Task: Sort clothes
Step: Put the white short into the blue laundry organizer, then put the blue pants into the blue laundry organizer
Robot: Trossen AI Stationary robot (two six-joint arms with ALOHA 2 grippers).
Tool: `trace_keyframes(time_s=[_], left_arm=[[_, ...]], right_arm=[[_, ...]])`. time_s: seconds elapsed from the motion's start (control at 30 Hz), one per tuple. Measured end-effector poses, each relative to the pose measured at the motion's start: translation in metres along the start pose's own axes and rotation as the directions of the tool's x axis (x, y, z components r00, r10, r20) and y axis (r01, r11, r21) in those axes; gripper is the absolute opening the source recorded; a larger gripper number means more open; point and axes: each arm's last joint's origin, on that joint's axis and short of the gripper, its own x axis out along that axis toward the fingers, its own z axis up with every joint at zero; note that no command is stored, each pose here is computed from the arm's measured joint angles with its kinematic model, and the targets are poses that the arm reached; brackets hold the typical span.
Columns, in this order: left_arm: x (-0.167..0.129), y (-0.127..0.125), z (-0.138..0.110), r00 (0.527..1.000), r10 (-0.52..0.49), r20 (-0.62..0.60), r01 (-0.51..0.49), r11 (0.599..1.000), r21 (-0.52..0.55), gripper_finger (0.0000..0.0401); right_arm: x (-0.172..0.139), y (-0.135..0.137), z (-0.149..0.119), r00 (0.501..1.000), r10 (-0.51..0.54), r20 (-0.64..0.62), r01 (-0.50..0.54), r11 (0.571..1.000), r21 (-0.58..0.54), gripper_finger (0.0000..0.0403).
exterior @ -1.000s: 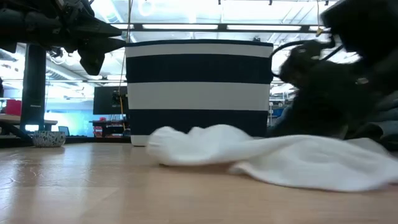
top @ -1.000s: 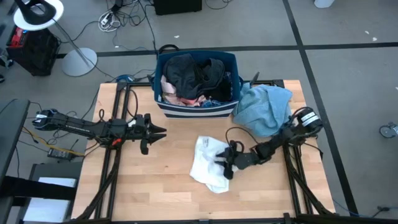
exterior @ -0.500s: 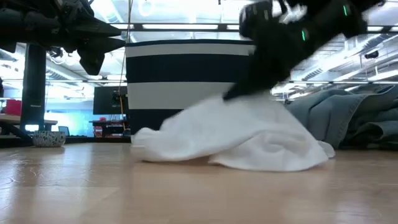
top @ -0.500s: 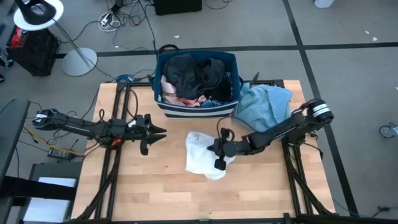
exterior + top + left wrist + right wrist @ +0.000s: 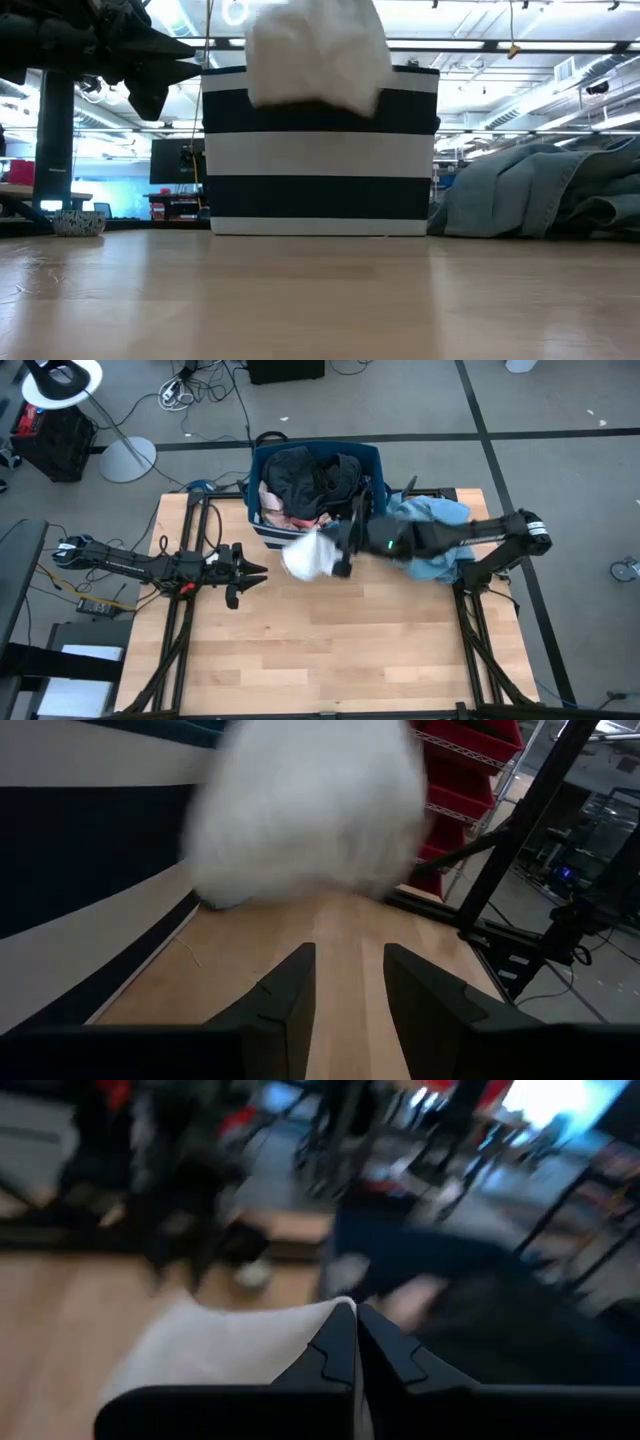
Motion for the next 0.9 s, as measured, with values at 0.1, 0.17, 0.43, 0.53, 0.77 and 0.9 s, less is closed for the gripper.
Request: trace_keyframes(time_s=[0.1, 0.17, 0.43, 0.53, 0.77, 0.9], left_arm=[[0.000, 0.000, 0.000, 1.000, 0.001, 0.001, -0.001, 1.000, 0.001, 0.0127], [0.000, 0.000, 0.000, 1.000, 0.002, 0.001, -0.002, 1.000, 0.006, 0.0127], [0.000, 0.000, 0.000, 1.000, 0.003, 0.000, -0.003, 0.995, 0.096, 0.0127], [0.000, 0.000, 0.000, 1.000, 0.003, 0.000, -0.003, 0.991, 0.132, 0.0127], [0.005, -0.005, -0.004, 1.000, -0.015, -0.020, 0.019, 0.986, 0.167, 0.0127], [0.009, -0.010, -0.004, 1.000, -0.027, -0.011, 0.028, 0.981, 0.191, 0.0127]], right_arm=[[-0.002, -0.031, 0.027, 0.994, -0.081, 0.071, 0.082, 0.997, -0.013, 0.0001], [-0.004, -0.052, 0.040, 0.986, -0.135, 0.101, 0.137, 0.991, -0.010, 0.0001], [-0.003, -0.117, 0.050, 0.940, -0.322, 0.109, 0.316, 0.946, 0.070, 0.0006], [0.006, -0.130, 0.040, 0.934, -0.355, 0.046, 0.347, 0.929, 0.129, 0.0017], [0.045, -0.140, 0.002, 0.922, -0.351, -0.164, 0.383, 0.892, 0.240, 0.0046], [0.065, -0.138, -0.019, 0.902, -0.334, -0.273, 0.394, 0.895, 0.208, 0.0075]])
